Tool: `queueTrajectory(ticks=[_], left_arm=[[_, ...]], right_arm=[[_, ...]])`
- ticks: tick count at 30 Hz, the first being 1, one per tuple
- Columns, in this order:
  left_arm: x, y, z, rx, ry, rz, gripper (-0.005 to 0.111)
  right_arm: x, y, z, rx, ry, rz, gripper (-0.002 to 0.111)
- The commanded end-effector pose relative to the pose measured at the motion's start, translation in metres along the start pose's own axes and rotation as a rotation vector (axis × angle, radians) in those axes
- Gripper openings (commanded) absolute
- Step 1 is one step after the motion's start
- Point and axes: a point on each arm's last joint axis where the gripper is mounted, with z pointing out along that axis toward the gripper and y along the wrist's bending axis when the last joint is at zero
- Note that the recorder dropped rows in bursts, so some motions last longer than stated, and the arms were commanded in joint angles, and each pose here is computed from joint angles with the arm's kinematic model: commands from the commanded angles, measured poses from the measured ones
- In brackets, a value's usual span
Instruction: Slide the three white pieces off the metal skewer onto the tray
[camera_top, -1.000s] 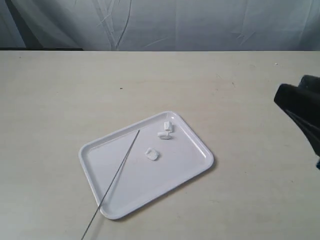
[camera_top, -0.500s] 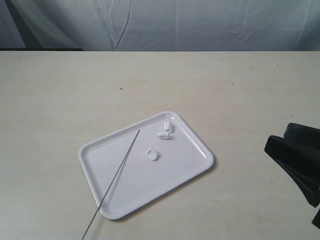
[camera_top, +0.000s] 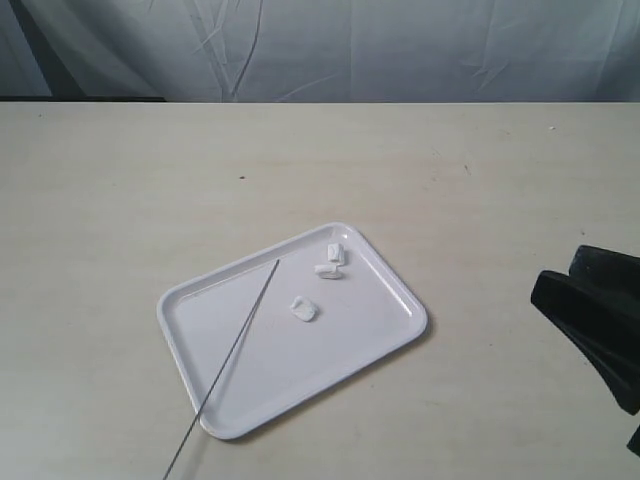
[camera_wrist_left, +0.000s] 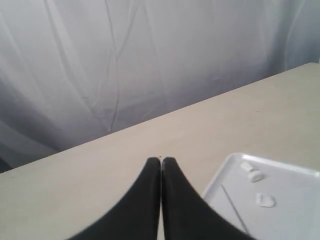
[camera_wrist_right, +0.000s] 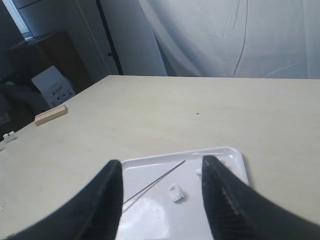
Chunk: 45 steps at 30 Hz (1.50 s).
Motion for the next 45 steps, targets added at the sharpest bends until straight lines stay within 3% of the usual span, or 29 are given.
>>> queueTrajectory(ticks=[1,5,16,23,25,31,36,43,45], left_arm=[[0.002,0.007,-0.002,-0.107,0.011,-0.029,0.000],[0.013,0.011,0.004,-0.171,0.027,-0.161,0.000],[0.069,0.015,0.029,-0.341,0.069,-0.153,0.000],[0.095,0.017,0.036,-0.431,0.066,-0.207,0.000],[0.092,0.019,0.035,-0.455,0.027,-0.202,0.000],[0.097,0.019,0.035,-0.465,0.082,-0.210,0.000],[0.098,0.018,0.035,-0.462,0.094,-0.221,0.000],[0.103,0.016,0.035,-0.452,0.150,-0.248,0.000],[0.106,0.015,0.035,-0.445,0.183,-0.261,0.000]], right_arm=[[-0.005,-0.005,-0.009,0.065,-0.077,-0.063,0.047],[-0.009,-0.010,-0.022,0.190,-0.166,-0.099,0.047],[-0.009,-0.018,-0.042,0.477,-0.259,-0.264,0.047],[0.030,-0.045,-0.035,0.591,-0.285,-0.053,0.047],[0.030,-0.045,-0.036,0.595,-0.303,-0.047,0.047],[0.027,-0.046,-0.039,0.630,-0.318,-0.116,0.047],[0.033,-0.045,-0.036,0.610,-0.219,-0.217,0.047],[0.052,-0.053,-0.038,0.691,-0.045,-0.023,0.047],[0.052,-0.055,-0.040,0.717,-0.053,-0.031,0.047]])
